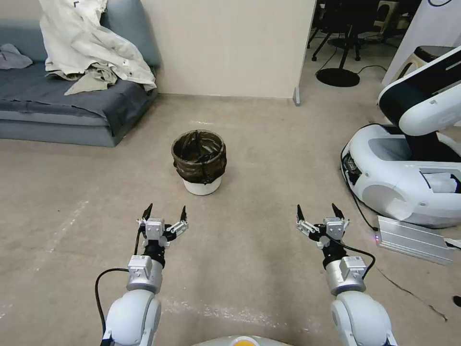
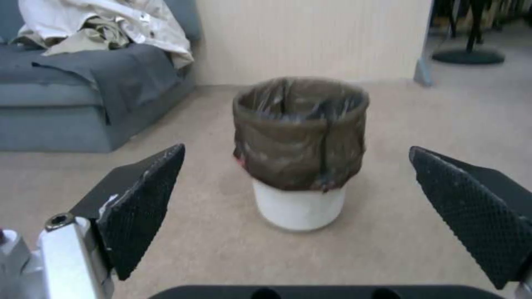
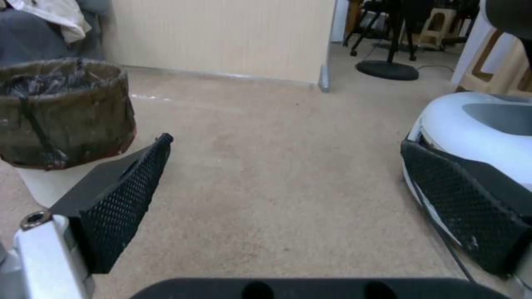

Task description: Pick up the trash can from the floor.

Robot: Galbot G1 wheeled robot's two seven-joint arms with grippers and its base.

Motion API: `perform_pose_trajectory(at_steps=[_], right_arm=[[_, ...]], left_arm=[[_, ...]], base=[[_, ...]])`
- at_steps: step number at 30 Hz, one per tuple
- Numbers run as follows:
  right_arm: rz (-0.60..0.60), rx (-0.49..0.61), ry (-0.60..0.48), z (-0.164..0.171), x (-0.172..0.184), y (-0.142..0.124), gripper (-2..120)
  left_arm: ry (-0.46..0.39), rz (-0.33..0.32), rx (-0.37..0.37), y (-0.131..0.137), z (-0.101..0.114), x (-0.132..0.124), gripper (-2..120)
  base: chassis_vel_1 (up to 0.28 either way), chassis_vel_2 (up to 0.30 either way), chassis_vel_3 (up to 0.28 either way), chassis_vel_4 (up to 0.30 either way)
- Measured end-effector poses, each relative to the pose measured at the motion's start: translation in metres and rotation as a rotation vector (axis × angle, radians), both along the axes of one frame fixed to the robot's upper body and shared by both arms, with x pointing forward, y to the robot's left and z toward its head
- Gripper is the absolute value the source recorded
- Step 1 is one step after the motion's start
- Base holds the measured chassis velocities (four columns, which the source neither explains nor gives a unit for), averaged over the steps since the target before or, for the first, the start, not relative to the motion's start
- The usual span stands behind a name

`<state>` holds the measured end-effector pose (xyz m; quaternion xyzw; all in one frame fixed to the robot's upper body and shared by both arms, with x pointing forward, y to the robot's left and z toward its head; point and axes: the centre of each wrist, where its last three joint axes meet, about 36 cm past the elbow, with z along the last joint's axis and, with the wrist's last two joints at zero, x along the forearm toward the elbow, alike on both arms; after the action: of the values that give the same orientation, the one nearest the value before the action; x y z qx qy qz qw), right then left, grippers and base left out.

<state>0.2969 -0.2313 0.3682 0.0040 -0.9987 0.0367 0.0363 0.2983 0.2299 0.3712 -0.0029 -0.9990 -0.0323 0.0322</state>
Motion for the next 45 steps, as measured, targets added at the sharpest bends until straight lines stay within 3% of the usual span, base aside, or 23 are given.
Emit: perform_pose_trajectory(at_steps=[1,2,3,6,8,14,16,45], right_arm=[[0.0,0.0,-0.002,0.002,0.0,0.0,100],[-0.001,0.002,-0.001,0.004,-0.001,0.0,100],[-0.001,0.002,-0.001,0.004,-0.001,0.0,100],[-0.003,0.013,-0.013,0.02,-0.006,0.0,100],[-0.003,0.016,-0.017,0.025,-0.008,-0.001,100],[-0.003,0.057,-0.067,0.087,-0.032,-0.004,100],[0.012,0.075,-0.076,0.09,-0.036,-0.003,100],[0.011,0.108,-0.108,0.074,-0.031,-0.002,100]], left_arm=[[-0.007,0.004,-0.022,-0.003,0.008,0.0,100],[-0.03,0.005,-0.08,-0.012,0.03,0.002,100],[-0.03,0.005,-0.08,-0.012,0.03,0.002,100],[-0.076,-0.001,-0.225,-0.029,0.086,-0.002,100],[-0.075,0.0,-0.228,-0.029,0.088,-0.003,100],[-0.051,0.041,-0.162,-0.009,0.081,-0.006,100],[-0.05,0.045,-0.151,-0.006,0.079,-0.006,100],[-0.041,0.059,-0.146,0.001,0.064,-0.001,100]], base=[[0.0,0.0,0.0,0.0],[0.0,0.0,0.0,0.0],[0.0,0.0,0.0,0.0],[0.0,0.0,0.0,0.0],[0.0,0.0,0.0,0.0],[0.0,0.0,0.0,0.0],[0.0,0.0,0.0,0.0],[0.0,0.0,0.0,0.0]])
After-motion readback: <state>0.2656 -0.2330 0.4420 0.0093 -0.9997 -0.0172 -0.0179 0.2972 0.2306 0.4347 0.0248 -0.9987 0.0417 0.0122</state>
